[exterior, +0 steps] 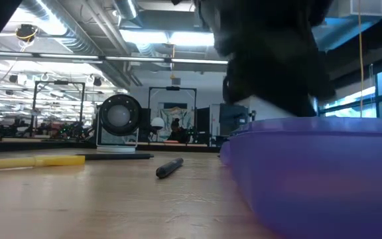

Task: Pick & place school supplies into a supply box
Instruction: Put the black pen into the purple supply box

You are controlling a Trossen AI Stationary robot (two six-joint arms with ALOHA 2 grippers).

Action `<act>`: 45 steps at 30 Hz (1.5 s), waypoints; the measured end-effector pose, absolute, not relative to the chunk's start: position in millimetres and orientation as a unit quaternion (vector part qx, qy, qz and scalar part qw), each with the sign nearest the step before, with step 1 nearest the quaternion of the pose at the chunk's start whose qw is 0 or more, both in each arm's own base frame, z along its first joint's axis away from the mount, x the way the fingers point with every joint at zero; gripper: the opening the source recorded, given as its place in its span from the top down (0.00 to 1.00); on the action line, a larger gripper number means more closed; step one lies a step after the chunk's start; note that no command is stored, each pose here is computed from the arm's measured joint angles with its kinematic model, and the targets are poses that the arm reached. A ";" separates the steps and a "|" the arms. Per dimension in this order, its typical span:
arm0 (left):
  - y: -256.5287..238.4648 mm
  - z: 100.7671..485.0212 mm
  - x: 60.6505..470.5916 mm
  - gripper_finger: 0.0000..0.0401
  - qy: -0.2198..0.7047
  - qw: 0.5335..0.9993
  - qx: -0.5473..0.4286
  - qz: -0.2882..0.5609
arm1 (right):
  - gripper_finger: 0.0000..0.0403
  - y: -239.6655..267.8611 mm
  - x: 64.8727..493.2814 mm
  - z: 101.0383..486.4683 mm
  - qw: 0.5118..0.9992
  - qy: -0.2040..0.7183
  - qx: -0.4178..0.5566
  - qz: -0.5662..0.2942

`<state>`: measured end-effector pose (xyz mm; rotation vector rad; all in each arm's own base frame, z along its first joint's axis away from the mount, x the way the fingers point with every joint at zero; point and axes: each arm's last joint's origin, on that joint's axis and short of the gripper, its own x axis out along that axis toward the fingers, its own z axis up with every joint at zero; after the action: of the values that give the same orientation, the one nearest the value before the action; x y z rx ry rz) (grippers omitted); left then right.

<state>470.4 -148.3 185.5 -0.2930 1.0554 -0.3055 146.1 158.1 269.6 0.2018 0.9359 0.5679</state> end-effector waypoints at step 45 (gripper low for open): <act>-122.8 280.3 434.5 0.77 0.437 0.888 0.012 -0.140 | 0.43 226.0 147.3 174.6 0.823 0.556 0.044 0.107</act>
<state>434.5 -122.8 280.3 0.0246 0.9081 -0.2917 147.3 226.0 174.6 0.0944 1.1825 0.2267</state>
